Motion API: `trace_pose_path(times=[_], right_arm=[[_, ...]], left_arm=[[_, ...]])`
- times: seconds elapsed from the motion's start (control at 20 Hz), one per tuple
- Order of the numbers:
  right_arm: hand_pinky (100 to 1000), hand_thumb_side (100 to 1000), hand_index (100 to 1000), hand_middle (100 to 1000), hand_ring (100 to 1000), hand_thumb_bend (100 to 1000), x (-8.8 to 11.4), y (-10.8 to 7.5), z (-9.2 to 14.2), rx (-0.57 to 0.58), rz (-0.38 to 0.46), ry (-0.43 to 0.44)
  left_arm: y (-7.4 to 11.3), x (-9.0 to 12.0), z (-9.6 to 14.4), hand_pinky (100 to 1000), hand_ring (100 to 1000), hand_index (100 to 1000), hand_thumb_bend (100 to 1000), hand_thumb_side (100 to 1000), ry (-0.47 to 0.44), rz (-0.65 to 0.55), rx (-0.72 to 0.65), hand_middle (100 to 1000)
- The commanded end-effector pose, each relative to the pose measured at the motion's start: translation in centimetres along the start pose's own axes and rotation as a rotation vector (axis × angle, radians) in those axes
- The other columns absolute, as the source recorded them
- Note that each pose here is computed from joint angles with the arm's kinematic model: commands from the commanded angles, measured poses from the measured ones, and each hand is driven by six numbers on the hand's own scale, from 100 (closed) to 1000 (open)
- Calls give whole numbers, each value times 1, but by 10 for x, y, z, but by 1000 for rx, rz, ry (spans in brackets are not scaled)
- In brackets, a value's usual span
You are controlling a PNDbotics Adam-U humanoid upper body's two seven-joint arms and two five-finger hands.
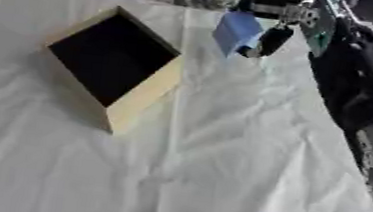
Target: Pick up objects on the table and place them in the box.
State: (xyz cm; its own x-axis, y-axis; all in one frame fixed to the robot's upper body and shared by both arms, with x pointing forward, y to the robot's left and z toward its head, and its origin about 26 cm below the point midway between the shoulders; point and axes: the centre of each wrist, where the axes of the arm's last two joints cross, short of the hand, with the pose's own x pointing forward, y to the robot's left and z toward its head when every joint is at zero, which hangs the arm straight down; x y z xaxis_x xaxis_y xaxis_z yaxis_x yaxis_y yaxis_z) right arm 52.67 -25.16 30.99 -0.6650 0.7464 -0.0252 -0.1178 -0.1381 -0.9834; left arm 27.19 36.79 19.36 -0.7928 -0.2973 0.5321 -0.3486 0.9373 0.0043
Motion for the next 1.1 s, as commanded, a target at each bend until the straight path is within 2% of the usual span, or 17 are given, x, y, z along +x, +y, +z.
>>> trace_pose_path(times=[0.05,0.3,0.5,0.6,0.65,0.8,1.1], right_arm=[[858,185,626,619,827,100,15,-34,-1,-53,42,-57],[848,200,623,617,817,100,44,-50,-19,-75,66,-147],[834,211,622,615,805,100,66,-56,-35,-86,75,-196],[834,211,622,615,805,100,71,-56,-38,-87,76,-202],[800,207,626,618,778,100,76,-55,-43,-83,74,-213],[788,206,629,620,770,100,92,-47,-58,-66,64,-232],[777,206,626,617,765,100,109,-31,-77,-39,42,-251]], left_arm=[[0,7,-6,683,593,745,214,100,-28,-1,-15,624],[-2,7,-6,682,593,745,216,100,-27,6,-16,624],[-4,6,-6,682,593,745,217,100,-27,16,-19,624],[-4,6,-6,682,593,745,217,100,-27,19,-20,624],[-5,6,-7,682,593,745,218,100,-28,23,-21,624],[-7,6,-7,681,593,745,218,100,-29,33,-23,624],[-9,6,-8,681,594,745,219,100,-33,44,-24,624]])
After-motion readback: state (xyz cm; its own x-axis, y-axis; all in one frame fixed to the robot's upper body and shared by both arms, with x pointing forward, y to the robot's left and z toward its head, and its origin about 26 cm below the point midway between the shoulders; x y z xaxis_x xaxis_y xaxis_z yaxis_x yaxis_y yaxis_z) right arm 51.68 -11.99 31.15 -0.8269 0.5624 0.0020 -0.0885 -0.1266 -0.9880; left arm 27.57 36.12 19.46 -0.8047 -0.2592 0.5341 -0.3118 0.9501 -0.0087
